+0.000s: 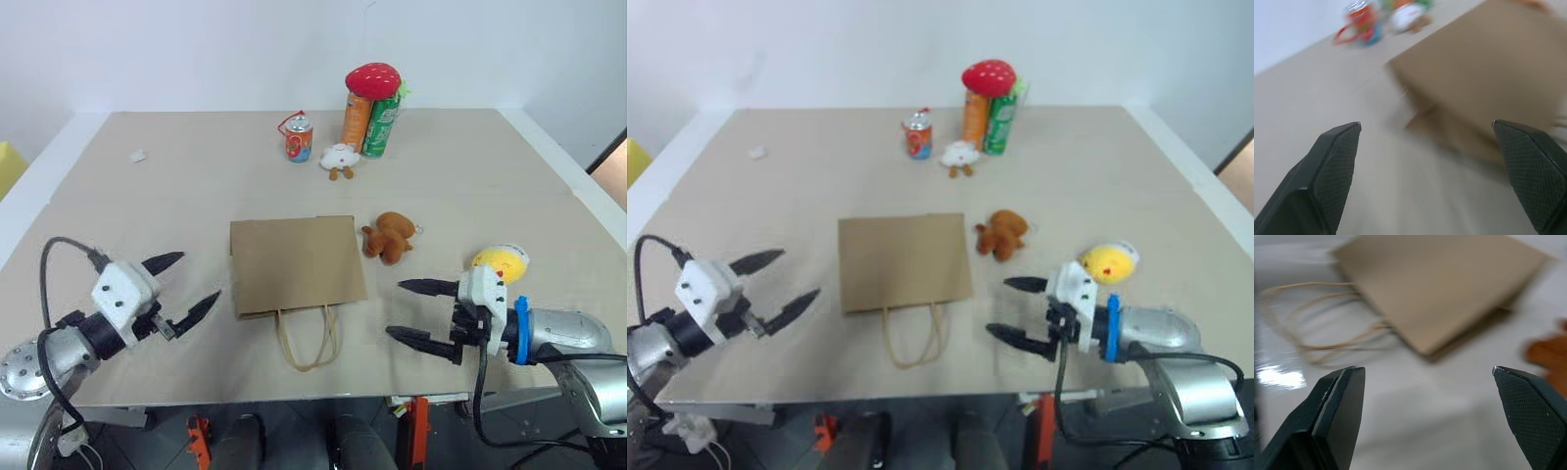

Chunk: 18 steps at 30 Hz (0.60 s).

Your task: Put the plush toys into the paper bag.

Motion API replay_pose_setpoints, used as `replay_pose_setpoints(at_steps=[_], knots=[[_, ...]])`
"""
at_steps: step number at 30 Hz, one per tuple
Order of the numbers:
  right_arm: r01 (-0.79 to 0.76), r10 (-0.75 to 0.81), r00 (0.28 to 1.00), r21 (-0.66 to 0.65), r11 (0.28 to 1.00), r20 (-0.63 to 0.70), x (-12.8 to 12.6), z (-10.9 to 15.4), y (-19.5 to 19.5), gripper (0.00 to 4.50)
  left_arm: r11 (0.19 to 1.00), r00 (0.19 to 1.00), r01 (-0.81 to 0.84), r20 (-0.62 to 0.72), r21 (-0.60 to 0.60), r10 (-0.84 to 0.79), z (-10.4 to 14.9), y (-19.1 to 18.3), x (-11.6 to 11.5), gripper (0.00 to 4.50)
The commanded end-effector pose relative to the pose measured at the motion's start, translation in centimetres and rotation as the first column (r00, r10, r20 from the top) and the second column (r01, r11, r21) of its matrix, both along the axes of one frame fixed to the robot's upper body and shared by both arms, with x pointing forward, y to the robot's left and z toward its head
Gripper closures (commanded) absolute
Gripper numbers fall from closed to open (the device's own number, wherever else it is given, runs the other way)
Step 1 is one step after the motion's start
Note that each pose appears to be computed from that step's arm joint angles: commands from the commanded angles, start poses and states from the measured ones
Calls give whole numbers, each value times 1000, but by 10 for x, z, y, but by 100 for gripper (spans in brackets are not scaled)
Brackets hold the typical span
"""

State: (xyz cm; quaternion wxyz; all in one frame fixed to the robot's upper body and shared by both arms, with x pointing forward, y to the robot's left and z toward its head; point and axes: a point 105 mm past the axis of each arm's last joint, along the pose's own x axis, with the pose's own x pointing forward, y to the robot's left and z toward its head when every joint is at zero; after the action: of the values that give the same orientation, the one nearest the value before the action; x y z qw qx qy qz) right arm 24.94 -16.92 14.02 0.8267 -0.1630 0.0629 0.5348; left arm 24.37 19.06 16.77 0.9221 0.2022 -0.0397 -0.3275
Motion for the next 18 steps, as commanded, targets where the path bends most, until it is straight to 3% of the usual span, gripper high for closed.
replay_pose_setpoints(at_steps=[1,7,18], knots=[[-186,185,982,6,983,24,-10,14,25,0,974,978,209,4,90,-211,2,-33,-12,8],[-295,295,956,43,955,10,-14,22,44,0,911,925,379,-62,162,-374,-18,-56,-18,8],[-249,248,968,28,968,27,-5,19,43,0,780,835,538,-75,321,-545,-37,-81,-13,8]])
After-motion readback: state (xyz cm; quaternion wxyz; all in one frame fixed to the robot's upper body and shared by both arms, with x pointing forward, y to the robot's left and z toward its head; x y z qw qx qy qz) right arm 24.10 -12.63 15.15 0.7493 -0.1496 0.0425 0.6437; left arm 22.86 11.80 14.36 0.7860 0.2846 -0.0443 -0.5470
